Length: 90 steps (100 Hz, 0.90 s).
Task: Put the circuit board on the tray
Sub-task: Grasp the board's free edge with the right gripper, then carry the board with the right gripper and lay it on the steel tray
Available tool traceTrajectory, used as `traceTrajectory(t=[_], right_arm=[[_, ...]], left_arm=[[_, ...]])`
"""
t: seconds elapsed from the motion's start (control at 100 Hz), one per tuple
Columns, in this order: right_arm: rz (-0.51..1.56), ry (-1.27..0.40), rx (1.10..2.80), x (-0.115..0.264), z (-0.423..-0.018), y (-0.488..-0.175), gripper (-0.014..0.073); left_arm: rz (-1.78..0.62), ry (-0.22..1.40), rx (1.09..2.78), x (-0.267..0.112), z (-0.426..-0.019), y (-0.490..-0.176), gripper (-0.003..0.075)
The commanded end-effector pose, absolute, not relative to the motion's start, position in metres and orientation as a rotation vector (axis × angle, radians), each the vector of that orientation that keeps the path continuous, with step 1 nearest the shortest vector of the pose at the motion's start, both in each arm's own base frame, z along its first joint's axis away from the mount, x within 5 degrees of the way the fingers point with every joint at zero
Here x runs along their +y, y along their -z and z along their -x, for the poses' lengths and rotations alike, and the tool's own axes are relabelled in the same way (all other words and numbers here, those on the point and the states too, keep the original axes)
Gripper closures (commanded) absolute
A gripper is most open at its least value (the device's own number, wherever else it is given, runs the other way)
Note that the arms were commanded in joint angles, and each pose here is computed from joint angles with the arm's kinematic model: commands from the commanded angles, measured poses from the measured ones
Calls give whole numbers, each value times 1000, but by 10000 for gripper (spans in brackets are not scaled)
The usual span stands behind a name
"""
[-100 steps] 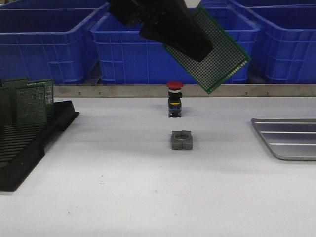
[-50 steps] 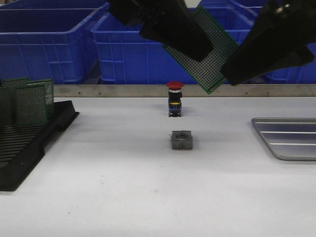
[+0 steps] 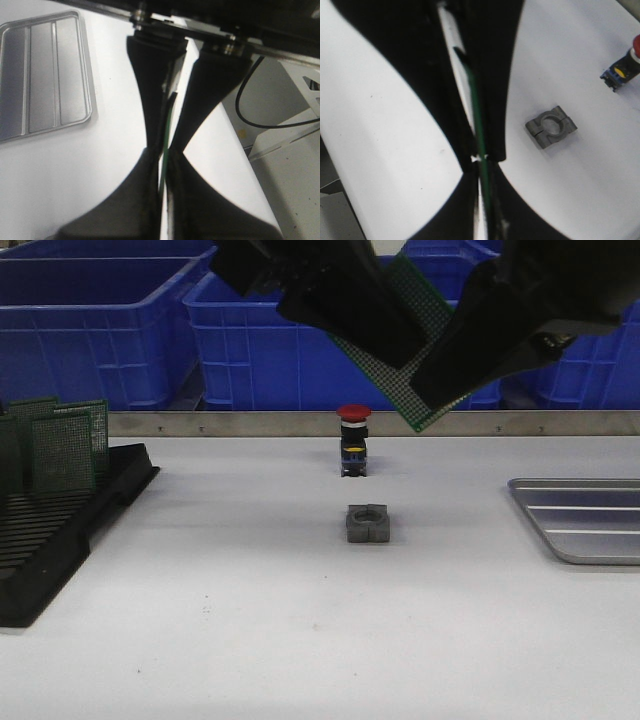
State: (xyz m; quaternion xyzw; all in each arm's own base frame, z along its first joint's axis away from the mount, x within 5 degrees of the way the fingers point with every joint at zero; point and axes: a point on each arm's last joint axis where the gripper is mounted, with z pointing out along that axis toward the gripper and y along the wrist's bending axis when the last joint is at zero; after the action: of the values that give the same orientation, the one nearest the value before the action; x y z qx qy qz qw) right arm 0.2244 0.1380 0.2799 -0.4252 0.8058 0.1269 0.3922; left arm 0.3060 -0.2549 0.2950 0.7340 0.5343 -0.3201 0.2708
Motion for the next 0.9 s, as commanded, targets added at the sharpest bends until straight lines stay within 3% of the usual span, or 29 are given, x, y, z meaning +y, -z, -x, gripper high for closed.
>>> traceTrajectory(t=[0.0, 0.09, 0.31, 0.4, 0.73, 0.89], right_arm=[[963, -334, 1975, 138, -229, -301, 712], [960, -338, 1977, 139, -229, -301, 716], [911, -401, 2056, 133, -228, -298, 716], [788, -440, 2167, 119, -234, -292, 716], [305, -444, 2479, 34, -287, -243, 716], [204, -475, 2593, 12, -323, -209, 716]], left_arm=[[-1885, 923, 1389, -258, -296, -326, 734], [-1889, 923, 1383, -258, -296, -326, 659], [-1880, 904, 1385, -256, -299, -327, 258], [-1868, 889, 1386, -252, -303, -330, 159], [-1831, 849, 1402, -244, -312, -334, 142], [-1825, 843, 1405, -244, -313, -334, 142]])
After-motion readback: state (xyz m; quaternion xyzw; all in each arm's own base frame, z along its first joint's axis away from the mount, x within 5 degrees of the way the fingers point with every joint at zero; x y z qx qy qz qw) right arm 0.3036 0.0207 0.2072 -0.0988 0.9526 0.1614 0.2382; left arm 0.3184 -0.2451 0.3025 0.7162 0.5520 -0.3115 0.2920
